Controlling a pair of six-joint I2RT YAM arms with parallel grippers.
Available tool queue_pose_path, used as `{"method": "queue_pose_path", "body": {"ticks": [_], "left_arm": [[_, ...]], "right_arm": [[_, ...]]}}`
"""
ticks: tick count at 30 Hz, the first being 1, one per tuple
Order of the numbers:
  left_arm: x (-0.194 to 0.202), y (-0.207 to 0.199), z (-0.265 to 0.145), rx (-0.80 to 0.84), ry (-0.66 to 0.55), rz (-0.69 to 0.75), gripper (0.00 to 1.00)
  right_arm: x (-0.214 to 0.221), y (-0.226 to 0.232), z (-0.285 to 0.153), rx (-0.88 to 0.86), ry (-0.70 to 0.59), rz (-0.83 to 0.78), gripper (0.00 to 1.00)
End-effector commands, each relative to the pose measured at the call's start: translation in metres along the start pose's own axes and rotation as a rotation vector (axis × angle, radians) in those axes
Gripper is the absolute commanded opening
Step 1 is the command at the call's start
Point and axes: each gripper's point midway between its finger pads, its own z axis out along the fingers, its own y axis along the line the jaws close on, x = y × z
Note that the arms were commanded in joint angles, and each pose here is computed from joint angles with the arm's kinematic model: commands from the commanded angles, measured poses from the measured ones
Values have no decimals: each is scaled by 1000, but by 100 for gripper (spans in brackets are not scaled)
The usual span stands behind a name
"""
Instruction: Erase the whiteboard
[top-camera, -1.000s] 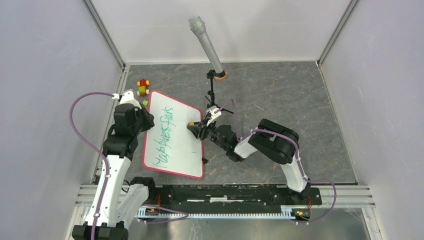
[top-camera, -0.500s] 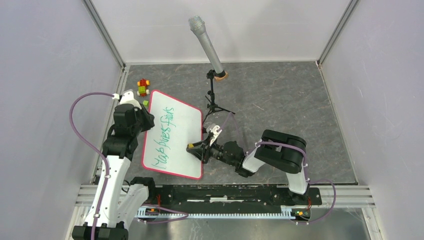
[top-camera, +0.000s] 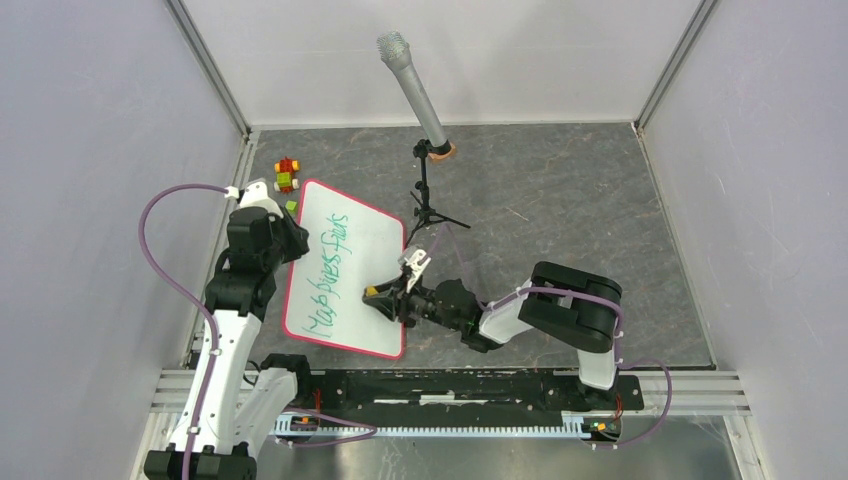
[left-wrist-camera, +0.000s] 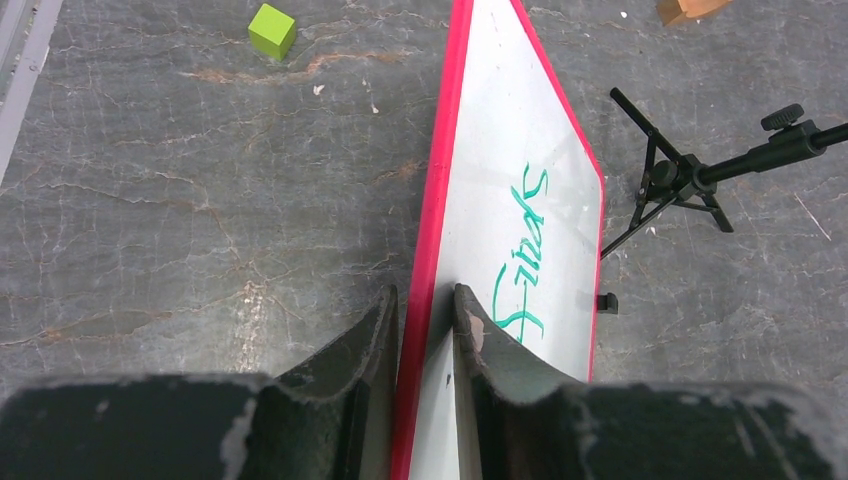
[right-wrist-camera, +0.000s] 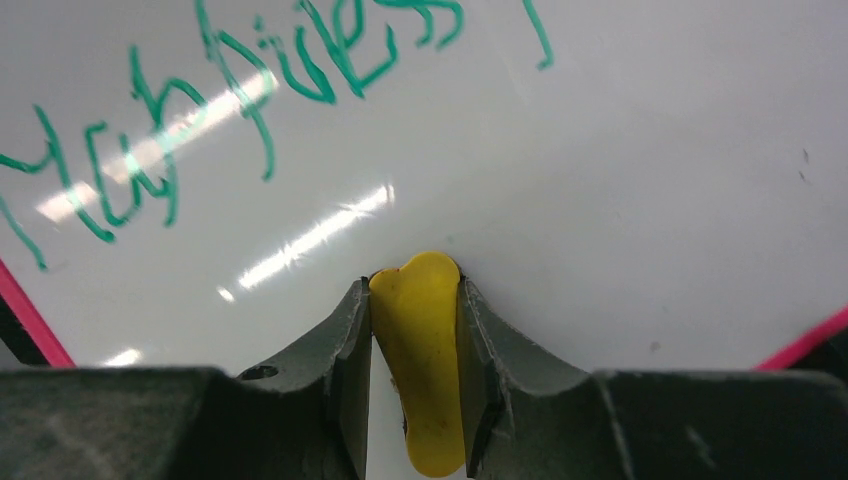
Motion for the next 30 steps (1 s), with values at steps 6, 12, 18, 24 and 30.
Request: {"method": "queue_pose_path", "body": {"ticks": [6, 12, 18, 24, 30], "left_arm": [[32, -13, 5, 81, 140, 23, 2], [33, -15, 6, 94, 146, 31, 2], [36, -18, 7, 114, 161, 36, 2], [34, -25, 4, 153, 149, 41, 2], [32, -21, 3, 134, 138, 42, 2]], "right_arm": [[47, 7, -9, -10, 141, -79, 18], [64, -4, -28, 30, 214, -81, 19], [12, 53, 37, -125, 123, -95, 19], [-11, 67, 69, -154, 49, -81, 19], [-36, 72, 83, -155, -2, -154, 19]]}}
